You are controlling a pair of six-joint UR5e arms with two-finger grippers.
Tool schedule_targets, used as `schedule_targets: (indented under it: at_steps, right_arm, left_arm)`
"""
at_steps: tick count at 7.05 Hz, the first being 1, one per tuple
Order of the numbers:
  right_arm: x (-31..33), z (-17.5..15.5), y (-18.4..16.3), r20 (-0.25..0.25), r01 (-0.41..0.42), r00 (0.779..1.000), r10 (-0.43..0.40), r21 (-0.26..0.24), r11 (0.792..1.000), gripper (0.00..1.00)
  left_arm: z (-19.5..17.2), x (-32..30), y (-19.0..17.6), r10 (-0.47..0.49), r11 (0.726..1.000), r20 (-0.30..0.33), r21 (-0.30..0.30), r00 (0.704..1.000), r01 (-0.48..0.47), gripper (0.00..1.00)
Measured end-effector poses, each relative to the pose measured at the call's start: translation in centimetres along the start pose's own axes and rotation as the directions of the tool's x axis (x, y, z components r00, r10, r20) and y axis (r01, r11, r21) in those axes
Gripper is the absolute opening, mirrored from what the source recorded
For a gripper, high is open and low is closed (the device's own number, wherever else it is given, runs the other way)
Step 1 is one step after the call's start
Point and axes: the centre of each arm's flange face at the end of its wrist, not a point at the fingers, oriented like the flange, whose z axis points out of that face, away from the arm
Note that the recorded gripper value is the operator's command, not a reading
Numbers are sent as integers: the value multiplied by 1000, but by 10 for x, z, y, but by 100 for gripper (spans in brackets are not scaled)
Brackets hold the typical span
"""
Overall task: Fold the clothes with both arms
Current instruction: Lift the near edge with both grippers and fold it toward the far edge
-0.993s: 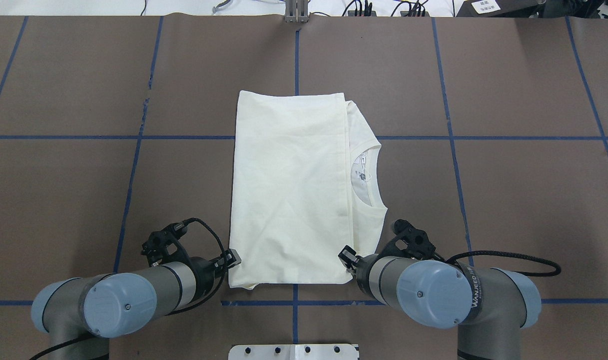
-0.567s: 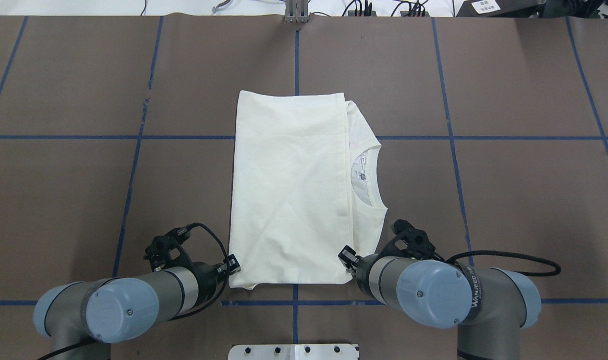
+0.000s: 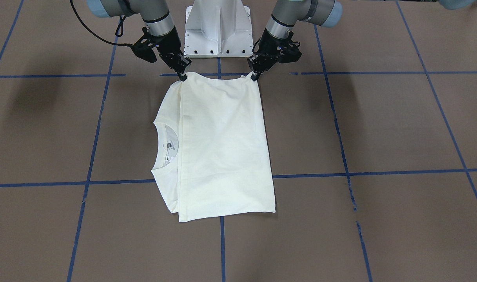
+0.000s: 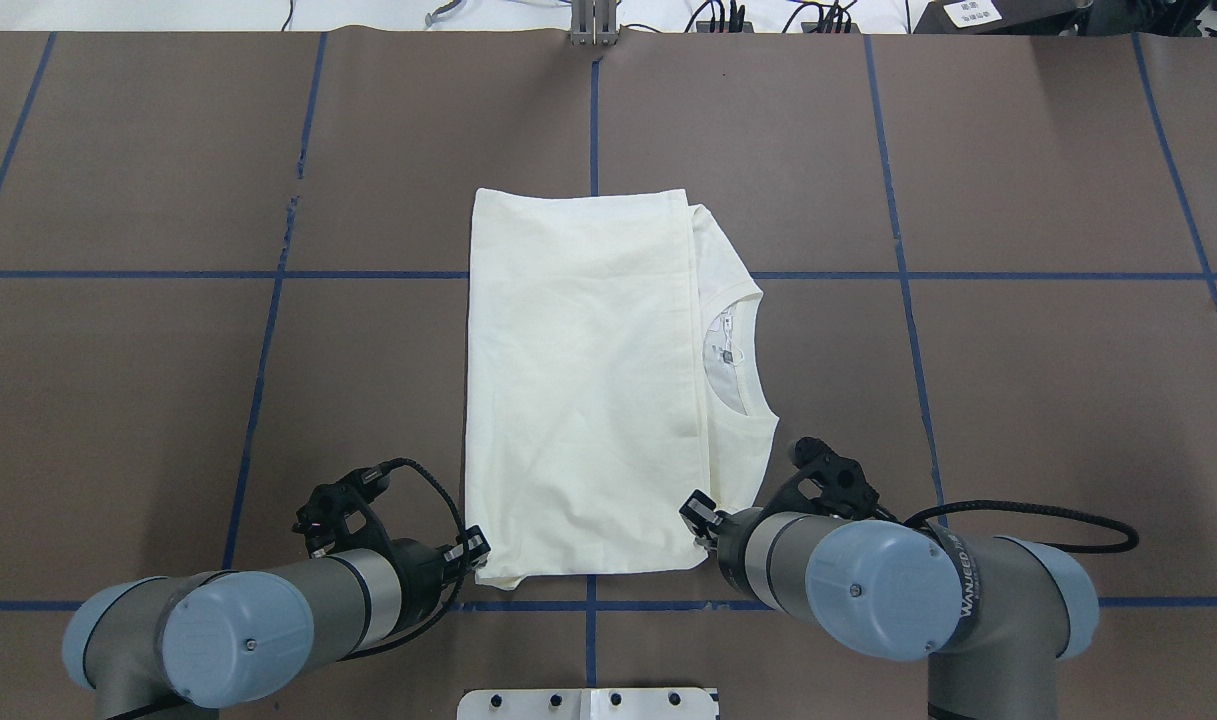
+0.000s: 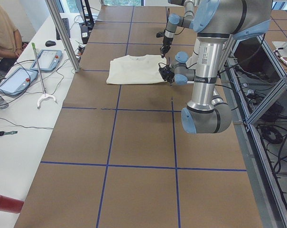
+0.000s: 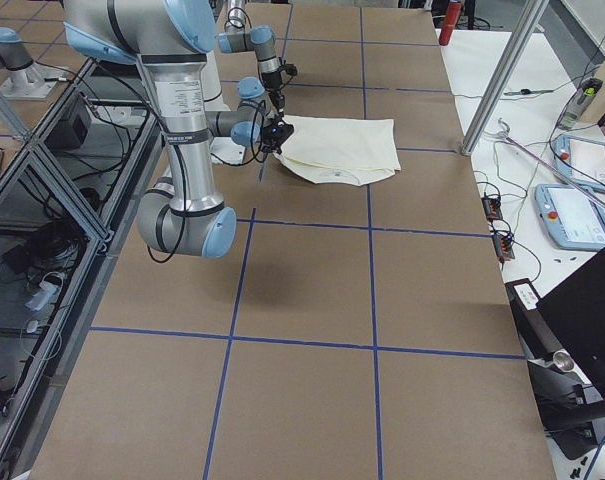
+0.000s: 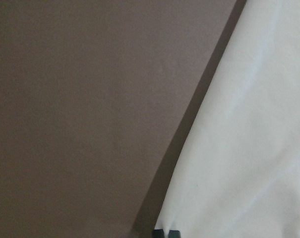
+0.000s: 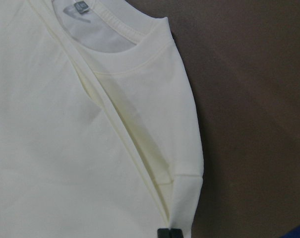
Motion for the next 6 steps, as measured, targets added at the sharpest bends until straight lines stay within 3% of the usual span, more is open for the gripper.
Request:
schedule_targets:
  at_steps: [2, 3, 4, 6]
  right_arm:
    - [2, -69, 8, -31, 12, 999, -12, -8, 1000, 0]
    - [-17, -89, 1, -31, 16, 999, -15, 11, 1000, 0]
    - [-51, -90, -26, -22, 23, 1000, -22, 45, 999, 0]
    - [-115, -62, -96, -55, 33, 998, -27, 110, 993, 0]
  left_arm:
    - [-56, 33, 8, -30, 996, -68, -87, 997, 24, 0]
    - [-72, 61, -6, -29, 997, -81, -76, 996, 22, 0]
    - [-71, 97, -44, 4, 1000, -69, -29, 998, -6, 0]
    - [-31, 145, -140, 66, 995, 8, 75, 998, -66, 0]
